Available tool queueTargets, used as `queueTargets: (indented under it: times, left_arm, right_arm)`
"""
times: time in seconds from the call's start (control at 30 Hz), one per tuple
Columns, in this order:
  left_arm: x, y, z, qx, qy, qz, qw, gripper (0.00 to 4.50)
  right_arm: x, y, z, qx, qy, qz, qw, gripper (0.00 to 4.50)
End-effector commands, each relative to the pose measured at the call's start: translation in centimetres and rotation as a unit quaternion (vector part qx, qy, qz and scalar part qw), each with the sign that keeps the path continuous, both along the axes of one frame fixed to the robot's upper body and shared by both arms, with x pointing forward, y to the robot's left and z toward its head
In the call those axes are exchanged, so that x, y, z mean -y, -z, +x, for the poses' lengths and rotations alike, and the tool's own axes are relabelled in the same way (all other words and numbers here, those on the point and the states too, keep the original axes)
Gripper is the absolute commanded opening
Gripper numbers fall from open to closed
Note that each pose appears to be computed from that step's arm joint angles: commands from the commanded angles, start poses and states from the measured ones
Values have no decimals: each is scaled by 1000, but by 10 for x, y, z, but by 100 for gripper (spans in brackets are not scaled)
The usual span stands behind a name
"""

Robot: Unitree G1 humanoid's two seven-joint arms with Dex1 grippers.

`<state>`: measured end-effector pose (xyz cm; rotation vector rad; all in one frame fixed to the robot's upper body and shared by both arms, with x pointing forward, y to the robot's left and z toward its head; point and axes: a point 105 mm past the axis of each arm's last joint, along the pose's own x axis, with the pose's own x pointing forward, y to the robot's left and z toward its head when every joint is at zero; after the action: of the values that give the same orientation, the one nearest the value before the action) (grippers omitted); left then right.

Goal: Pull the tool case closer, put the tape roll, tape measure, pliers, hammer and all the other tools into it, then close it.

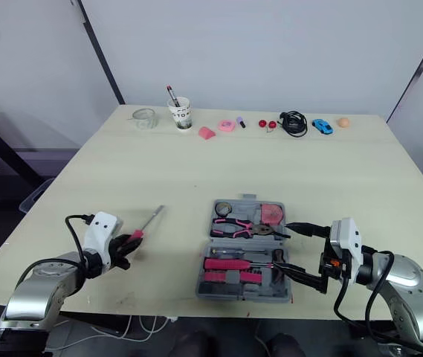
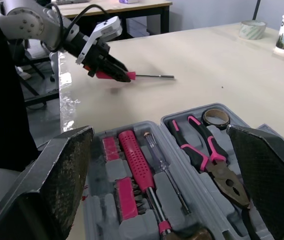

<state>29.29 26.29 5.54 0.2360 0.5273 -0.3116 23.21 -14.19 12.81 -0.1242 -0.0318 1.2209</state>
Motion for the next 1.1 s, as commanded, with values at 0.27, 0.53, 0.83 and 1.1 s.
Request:
queueTargets:
  times: [0.27,0.53,0.83,1.1]
  left_arm:
    - [5,-3,-1,15,12,7,1000,70]
    - [11,9,0,32,-4,9,999,347]
    - [22,12,4,61,-3,-21,998,445]
    - [24,18,8,55,-8,-28,998,396]
  right_arm:
    - [0,-6,1,12,-3,7,1000,450]
    - [2,-6,1,14,2,6,1000,450]
    - [5,-5,4,18,5,0,1000,450]
    - [6,-4,5,20,5,-6,1000,450]
